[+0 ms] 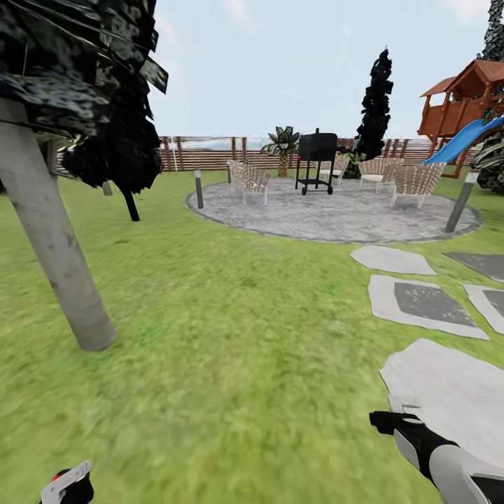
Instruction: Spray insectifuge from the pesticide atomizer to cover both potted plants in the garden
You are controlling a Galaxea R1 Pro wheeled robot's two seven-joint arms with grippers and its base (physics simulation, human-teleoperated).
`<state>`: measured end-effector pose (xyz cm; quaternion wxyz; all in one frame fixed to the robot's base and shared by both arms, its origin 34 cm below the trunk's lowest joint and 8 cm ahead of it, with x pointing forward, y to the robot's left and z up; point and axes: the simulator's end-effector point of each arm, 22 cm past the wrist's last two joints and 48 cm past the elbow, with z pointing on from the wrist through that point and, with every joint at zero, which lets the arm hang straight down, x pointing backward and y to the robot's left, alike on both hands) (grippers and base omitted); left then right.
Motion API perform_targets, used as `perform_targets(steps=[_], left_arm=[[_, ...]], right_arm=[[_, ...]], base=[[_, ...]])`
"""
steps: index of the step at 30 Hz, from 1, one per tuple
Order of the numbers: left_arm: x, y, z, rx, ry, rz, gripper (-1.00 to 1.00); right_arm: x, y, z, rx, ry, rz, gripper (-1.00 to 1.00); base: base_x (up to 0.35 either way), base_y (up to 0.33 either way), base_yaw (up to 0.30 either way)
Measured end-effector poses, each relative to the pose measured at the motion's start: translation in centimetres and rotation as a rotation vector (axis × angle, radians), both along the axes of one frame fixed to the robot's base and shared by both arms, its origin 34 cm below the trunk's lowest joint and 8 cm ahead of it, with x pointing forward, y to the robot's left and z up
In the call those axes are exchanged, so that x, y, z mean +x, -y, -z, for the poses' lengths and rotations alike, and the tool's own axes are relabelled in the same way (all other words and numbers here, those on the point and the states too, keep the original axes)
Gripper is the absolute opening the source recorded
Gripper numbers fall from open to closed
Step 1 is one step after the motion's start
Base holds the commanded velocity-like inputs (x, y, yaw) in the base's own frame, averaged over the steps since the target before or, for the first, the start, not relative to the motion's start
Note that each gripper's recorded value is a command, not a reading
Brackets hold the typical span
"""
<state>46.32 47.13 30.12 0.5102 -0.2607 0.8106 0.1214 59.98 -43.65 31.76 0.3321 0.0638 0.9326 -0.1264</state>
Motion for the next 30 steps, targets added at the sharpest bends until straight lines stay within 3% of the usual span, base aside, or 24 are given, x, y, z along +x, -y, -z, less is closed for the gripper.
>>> perform_targets(steps=[30], left_arm=[[-0.07,0.0,0.08,0.0,-0.002,0.0,-1.0]], right_arm=[[-0.61,-0.09,0.58,0.004,-0.016,0.0,1.0]], base=[[0.335,0.0,0.0]])
